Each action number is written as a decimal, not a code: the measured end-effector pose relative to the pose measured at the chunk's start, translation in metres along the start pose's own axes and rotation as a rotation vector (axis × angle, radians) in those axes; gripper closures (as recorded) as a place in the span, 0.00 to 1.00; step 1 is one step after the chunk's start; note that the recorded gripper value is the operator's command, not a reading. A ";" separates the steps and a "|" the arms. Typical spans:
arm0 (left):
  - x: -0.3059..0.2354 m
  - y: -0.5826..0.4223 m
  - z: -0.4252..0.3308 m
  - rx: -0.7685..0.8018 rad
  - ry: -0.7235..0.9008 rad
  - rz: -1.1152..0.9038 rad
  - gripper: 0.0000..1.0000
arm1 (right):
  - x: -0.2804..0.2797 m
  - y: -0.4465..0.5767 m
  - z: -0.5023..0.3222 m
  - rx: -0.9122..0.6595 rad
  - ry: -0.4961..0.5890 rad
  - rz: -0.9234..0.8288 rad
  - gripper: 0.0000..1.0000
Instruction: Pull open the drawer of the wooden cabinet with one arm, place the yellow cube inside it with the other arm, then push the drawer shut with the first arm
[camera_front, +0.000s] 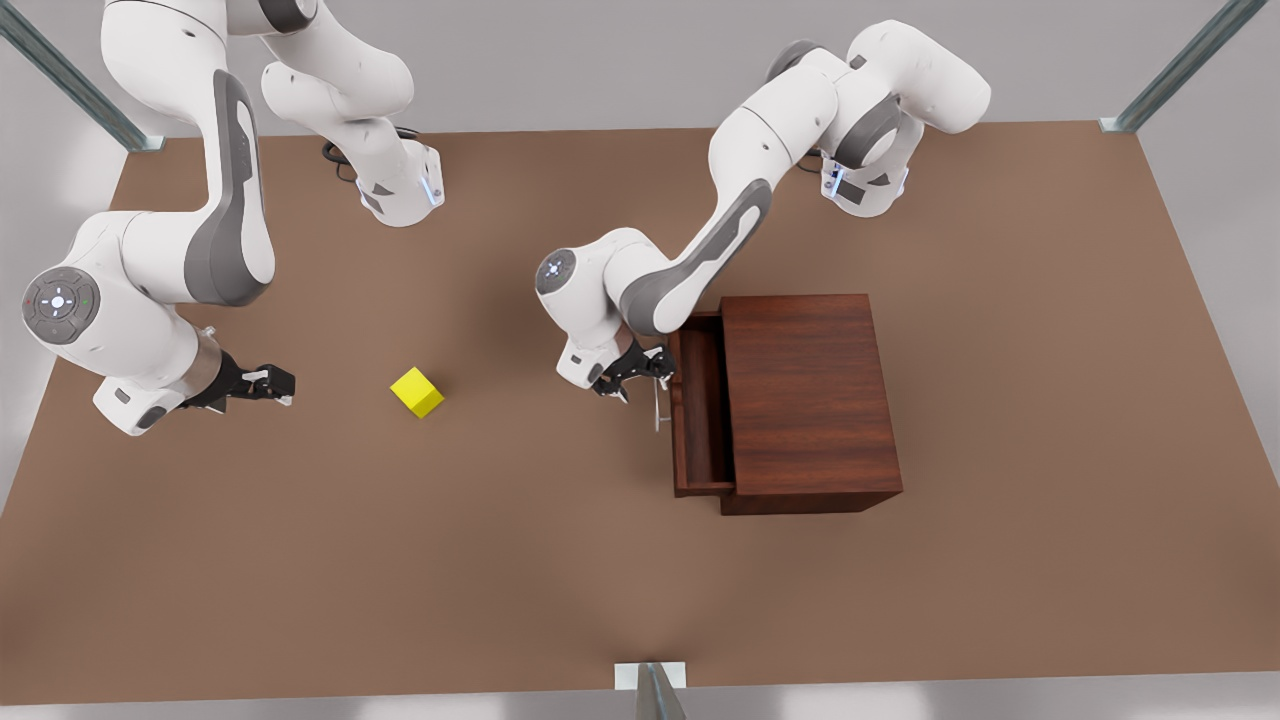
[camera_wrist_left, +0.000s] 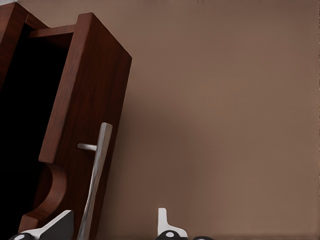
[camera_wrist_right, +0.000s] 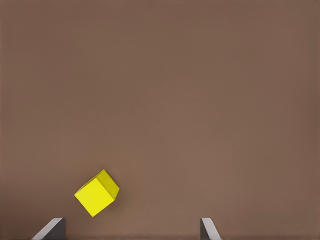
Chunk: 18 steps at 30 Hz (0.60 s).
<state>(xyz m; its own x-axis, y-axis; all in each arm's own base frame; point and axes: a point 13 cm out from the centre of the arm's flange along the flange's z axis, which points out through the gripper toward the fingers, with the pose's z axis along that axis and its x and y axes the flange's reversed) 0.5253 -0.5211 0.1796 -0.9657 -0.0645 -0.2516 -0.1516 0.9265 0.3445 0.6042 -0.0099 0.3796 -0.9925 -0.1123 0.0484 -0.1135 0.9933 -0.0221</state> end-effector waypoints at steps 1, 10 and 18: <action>0.000 0.000 0.000 0.001 -0.001 0.001 0.00 | 0.000 0.000 0.000 0.000 0.000 0.000 0.00; 0.001 -0.003 -0.004 0.004 -0.014 0.007 0.00 | 0.000 0.000 0.000 0.000 0.000 0.001 0.00; 0.001 -0.006 -0.006 0.011 -0.020 0.013 0.00 | 0.000 -0.001 0.000 0.000 0.000 0.001 0.00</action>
<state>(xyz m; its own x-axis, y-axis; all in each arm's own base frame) 0.5236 -0.5289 0.1830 -0.9631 -0.0449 -0.2653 -0.1366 0.9311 0.3381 0.6043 -0.0107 0.3799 -0.9927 -0.1111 0.0479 -0.1123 0.9934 -0.0222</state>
